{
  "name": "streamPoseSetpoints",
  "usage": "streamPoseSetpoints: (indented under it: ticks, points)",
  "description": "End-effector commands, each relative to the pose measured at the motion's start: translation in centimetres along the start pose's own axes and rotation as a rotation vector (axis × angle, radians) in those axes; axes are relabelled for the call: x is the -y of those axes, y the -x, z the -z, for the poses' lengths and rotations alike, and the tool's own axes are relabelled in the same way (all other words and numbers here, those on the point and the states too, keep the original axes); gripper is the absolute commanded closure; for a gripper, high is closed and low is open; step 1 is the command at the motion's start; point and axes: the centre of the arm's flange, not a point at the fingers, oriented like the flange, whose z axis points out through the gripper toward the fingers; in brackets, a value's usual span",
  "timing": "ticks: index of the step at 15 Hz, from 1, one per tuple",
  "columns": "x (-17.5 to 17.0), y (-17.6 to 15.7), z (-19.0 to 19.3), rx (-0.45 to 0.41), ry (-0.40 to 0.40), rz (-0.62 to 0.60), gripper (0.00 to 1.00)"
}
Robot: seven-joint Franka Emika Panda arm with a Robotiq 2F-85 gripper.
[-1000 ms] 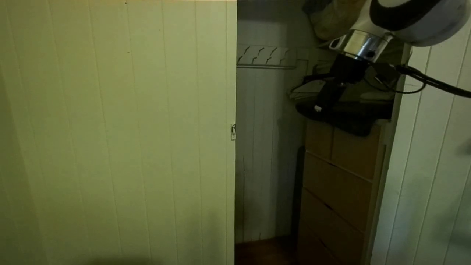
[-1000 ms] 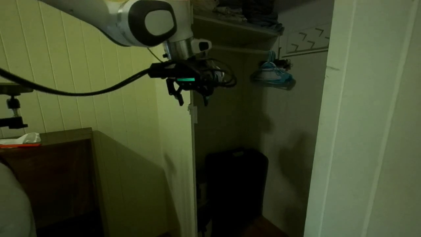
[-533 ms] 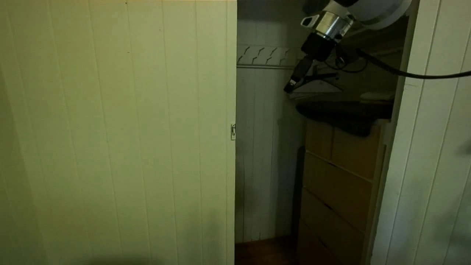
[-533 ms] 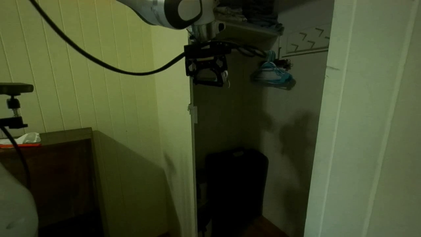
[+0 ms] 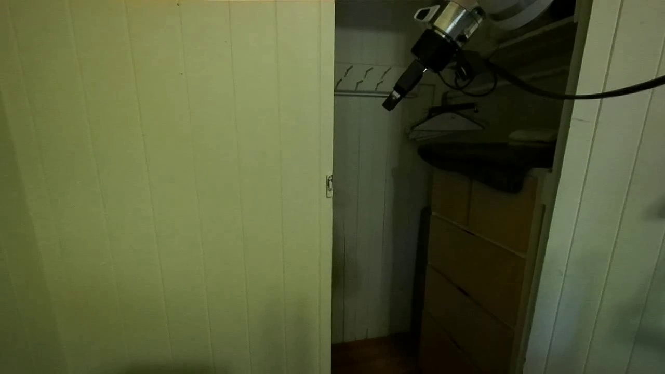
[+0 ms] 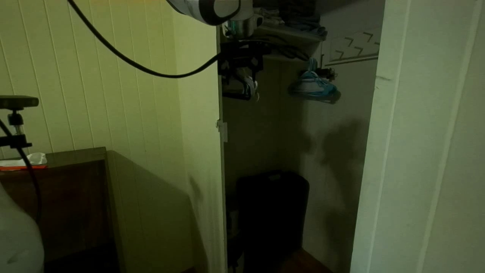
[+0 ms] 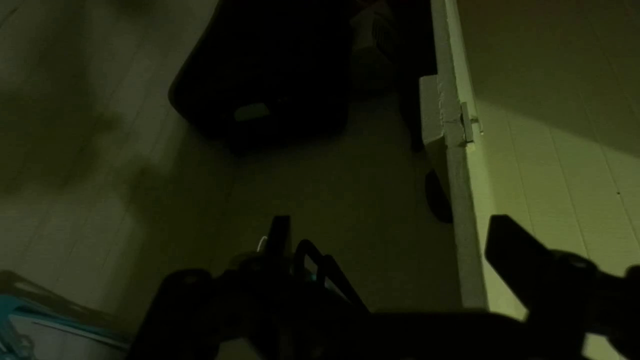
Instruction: Take out one black hanger from the closet then hang it back on the rail.
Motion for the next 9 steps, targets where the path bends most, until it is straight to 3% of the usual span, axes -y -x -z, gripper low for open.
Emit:
streamPoseSetpoints:
  ticks: [1, 9]
  points:
    - [0.0, 0.0, 0.0, 0.0, 0.0, 0.0, 0.0]
    - [-6.3, -4.7, -5.7, -0.218, -0.095, 0.131, 0.0]
